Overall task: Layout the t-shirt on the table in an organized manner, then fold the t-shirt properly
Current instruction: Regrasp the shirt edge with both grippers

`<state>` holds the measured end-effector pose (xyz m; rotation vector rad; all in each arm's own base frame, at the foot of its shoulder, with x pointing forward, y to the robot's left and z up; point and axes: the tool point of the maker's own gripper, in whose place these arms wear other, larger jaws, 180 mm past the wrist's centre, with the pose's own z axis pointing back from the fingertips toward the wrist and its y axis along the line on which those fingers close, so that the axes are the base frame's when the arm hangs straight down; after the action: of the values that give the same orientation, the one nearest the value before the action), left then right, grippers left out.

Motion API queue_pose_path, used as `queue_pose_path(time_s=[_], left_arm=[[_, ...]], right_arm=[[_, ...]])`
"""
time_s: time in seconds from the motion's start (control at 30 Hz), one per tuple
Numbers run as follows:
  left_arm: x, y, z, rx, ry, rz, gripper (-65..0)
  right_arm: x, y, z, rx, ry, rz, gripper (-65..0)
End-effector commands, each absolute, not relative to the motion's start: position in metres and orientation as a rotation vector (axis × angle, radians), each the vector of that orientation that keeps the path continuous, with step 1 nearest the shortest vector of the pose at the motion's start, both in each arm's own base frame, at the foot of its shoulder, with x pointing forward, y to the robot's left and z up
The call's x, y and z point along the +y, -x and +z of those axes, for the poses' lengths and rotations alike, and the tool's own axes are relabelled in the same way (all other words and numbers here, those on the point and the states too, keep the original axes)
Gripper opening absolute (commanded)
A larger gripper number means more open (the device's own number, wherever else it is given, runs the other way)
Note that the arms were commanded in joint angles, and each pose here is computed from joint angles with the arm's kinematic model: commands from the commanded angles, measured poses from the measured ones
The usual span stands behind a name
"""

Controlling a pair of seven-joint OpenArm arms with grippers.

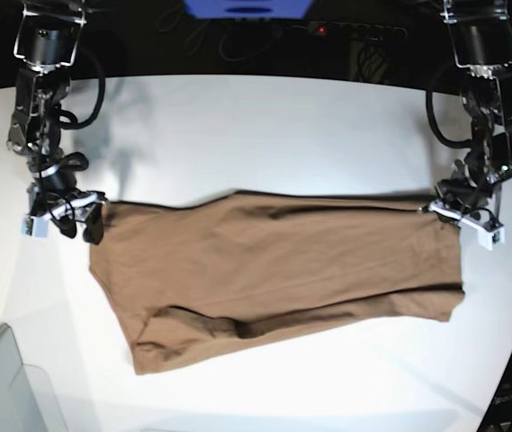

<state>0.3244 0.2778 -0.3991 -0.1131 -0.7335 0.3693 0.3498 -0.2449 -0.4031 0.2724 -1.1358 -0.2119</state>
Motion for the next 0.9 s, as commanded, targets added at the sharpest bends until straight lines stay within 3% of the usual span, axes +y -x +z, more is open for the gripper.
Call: queue_pose_path(time_s=[0.0, 0.2, 0.6, 0.7, 0.87], left_arm=[[0.282, -0.332, -0.387, -0.769, 0.115, 0.375, -64.8], [0.287, -0.329, -0.388, -0.764, 0.11, 0.39, -64.8], [0.284, -0.323, -0.394, -0.75, 0.116, 0.396, -64.8], [0.282, -0.323, -0.394, -0.749, 0.121, 0.399, -64.8], [0.282, -0.323, -0.395, -0.748, 0.121, 0.4, -64.8]], right_arm=[[-0.247, -0.356, -0.394, -1.178, -0.282, -0.216, -28.3], [-0.242, -0.334, -0.419, -1.11, -0.29, -0.235, -28.3], [-0.165, -0.307, -0.431, -1.039, -0.409, -0.085, -29.0], [-0.165, -0.31, -0.426, -1.051, -0.409, -0.08, -37.1], [-0.172, -0.325, -0.408, -1.104, -0.396, -0.064, -65.0]])
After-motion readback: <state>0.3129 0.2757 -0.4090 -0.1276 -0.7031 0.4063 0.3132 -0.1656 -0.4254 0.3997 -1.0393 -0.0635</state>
